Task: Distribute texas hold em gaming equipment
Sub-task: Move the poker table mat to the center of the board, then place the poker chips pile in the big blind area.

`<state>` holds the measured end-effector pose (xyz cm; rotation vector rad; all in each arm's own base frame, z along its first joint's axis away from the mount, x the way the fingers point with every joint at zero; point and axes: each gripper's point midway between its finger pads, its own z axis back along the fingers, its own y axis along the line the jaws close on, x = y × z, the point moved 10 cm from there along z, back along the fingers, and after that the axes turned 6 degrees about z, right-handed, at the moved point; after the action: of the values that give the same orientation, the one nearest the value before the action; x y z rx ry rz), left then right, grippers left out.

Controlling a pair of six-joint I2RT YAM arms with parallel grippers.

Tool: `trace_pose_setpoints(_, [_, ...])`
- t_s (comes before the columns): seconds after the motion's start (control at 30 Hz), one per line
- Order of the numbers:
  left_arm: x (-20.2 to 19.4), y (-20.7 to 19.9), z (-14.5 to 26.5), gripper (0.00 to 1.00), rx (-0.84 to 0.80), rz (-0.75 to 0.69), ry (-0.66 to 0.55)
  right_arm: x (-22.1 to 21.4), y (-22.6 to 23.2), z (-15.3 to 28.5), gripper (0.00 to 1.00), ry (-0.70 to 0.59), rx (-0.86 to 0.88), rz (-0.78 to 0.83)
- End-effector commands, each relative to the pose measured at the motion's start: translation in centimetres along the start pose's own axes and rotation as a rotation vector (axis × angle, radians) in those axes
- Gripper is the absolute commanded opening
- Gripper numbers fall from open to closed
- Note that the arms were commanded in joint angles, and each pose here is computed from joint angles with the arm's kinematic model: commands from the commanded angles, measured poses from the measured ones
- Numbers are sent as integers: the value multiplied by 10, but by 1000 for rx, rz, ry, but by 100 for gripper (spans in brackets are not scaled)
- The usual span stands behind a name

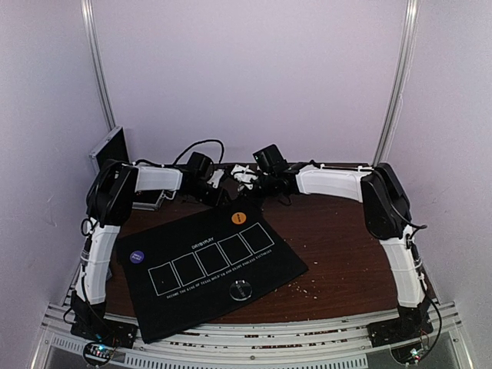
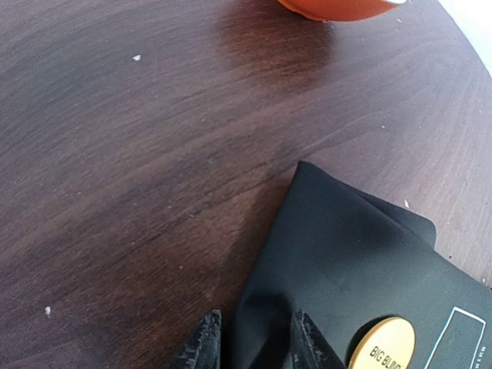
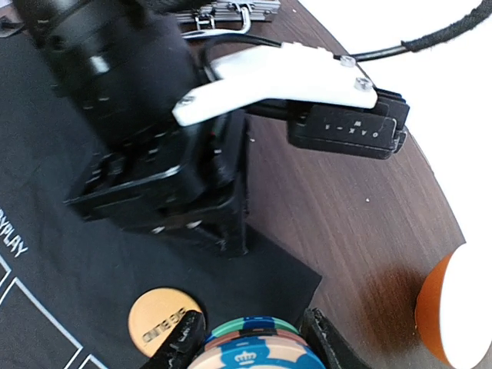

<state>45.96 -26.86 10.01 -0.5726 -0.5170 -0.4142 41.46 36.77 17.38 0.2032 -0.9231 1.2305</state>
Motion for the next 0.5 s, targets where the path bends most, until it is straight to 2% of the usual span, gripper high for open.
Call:
trace_pose_setpoints(0.0, [25,5,32,35,76,25,-54,0,-10,-18,0,4,-30,-27])
trace_pose_setpoints(0.2, [40,27,69,39,136,84,-124,-3,-15,-34,0,-1,-39,-38])
trace_pose_setpoints(0.47, [30,33,70,41,150,104,-100,-9,-18,-60,0,37,-41,-44])
